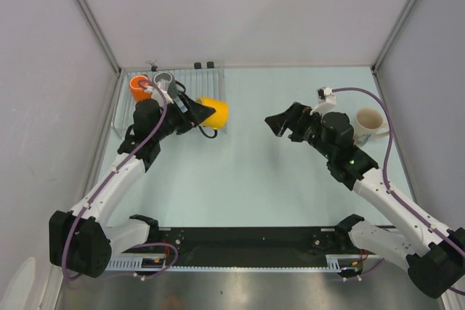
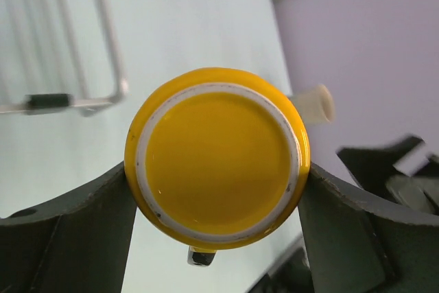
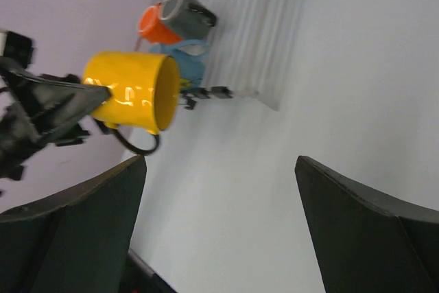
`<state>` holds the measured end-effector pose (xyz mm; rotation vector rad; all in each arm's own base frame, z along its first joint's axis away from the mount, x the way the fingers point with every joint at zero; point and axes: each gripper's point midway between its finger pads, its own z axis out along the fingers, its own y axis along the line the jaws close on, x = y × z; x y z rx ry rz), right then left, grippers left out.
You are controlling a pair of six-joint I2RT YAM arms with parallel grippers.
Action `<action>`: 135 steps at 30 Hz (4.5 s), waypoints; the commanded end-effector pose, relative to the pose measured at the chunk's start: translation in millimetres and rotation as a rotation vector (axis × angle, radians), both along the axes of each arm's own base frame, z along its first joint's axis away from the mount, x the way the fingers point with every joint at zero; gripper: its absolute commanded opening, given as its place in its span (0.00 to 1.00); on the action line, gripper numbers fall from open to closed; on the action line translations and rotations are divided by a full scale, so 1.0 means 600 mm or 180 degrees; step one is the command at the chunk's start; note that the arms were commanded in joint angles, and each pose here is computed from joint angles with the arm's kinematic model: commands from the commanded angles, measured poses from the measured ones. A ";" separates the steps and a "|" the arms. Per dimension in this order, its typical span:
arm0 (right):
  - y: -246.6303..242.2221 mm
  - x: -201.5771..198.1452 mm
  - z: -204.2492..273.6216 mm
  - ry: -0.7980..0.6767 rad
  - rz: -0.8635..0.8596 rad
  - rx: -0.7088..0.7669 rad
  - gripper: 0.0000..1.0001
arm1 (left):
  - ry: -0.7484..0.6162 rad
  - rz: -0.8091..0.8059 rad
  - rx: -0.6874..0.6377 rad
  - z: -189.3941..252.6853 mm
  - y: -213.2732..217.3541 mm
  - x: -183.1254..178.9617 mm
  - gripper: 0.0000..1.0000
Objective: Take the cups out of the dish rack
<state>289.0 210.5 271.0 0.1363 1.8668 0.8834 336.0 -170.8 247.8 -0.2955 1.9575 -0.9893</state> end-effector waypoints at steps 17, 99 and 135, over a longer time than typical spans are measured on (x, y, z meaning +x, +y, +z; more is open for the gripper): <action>0.063 -0.123 0.179 -0.0884 0.1633 0.1878 0.93 | -0.1578 -0.1906 -0.1667 0.194 -0.143 -0.169 0.01; 0.098 0.323 -0.253 0.1895 -0.0599 -0.2025 0.00 | 0.0445 0.0853 0.0828 -0.081 0.063 -0.056 1.00; 0.081 0.325 -0.109 0.1187 -0.0837 -0.1847 0.48 | 0.0380 0.0843 0.1170 -0.078 0.068 -0.053 1.00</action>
